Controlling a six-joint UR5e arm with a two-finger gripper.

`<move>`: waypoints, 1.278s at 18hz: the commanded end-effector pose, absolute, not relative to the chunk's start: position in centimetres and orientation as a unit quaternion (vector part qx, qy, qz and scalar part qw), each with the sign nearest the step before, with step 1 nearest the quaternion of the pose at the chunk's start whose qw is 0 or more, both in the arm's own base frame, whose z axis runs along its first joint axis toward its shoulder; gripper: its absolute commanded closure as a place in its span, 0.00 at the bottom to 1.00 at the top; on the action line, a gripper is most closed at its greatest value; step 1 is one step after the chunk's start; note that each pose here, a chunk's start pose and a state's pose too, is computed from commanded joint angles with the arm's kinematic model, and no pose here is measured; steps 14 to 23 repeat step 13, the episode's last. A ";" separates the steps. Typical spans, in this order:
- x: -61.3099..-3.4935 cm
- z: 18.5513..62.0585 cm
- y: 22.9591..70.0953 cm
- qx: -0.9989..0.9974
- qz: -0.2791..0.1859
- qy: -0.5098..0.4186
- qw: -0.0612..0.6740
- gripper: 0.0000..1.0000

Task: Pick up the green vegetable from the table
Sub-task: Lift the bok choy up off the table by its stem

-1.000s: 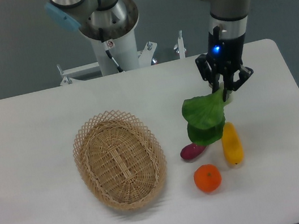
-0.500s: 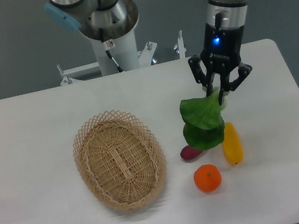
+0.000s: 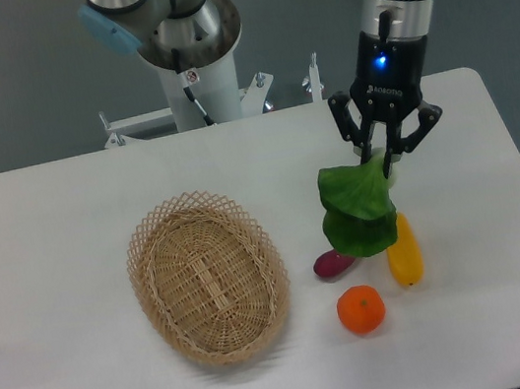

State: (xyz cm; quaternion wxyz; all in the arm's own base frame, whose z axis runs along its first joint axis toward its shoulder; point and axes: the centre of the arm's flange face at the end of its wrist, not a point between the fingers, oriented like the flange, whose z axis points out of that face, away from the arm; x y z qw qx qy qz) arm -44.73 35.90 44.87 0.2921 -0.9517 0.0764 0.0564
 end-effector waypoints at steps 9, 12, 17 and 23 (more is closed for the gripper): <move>-44.7 44.9 36.0 -0.952 0.056 0.076 0.292 0.67; -44.7 44.9 35.9 -0.952 0.056 0.076 0.292 0.67; -44.7 44.9 36.0 -0.952 0.057 0.077 0.292 0.67; -44.7 44.9 36.0 -0.952 0.057 0.077 0.292 0.67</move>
